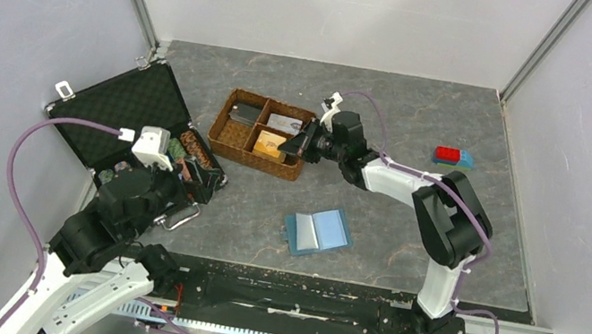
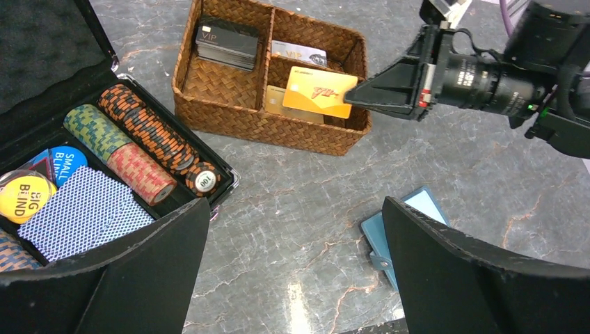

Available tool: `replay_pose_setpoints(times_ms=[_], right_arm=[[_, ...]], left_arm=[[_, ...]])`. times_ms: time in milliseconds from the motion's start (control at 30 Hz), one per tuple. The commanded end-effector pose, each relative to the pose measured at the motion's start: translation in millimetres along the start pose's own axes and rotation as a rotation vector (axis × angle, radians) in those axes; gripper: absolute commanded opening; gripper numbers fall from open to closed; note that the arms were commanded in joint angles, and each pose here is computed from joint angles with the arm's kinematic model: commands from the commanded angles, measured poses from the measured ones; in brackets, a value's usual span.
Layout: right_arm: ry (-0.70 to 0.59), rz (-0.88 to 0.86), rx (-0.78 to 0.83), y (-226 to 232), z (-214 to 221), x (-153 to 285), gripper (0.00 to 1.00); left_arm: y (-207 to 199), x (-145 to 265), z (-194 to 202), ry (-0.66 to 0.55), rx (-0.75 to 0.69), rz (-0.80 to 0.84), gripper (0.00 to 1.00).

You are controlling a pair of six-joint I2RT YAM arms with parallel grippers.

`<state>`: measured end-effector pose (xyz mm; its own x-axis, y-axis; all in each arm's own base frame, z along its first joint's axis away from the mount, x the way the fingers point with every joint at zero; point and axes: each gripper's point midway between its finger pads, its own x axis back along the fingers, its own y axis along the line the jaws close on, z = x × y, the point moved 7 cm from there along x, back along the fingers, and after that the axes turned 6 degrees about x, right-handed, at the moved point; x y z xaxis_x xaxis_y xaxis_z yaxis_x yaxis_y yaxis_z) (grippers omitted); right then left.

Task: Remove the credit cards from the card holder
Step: Place the credit card in the storage box.

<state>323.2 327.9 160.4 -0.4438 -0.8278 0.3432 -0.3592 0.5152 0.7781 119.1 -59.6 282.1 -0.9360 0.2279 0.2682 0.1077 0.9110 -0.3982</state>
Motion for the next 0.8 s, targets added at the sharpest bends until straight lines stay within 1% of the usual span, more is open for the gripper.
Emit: replay_pose_setpoints(times_ms=[0, 467, 767], right_arm=[[-0.02, 0.064, 0.012, -2, -12, -19, 0.0], [-0.012, 0.134, -0.034, -23, -16, -51, 0.0], [0.003, 0.129, -0.043, -27, -16, -64, 0.0]], left_arm=[[2, -3, -1, -0.004, -0.046, -0.016, 1.0], [3, -2, -2, -0.011, -0.043, -0.016, 1.0], [3, -3, -2, -0.006, -0.045, -0.023, 1.0]])
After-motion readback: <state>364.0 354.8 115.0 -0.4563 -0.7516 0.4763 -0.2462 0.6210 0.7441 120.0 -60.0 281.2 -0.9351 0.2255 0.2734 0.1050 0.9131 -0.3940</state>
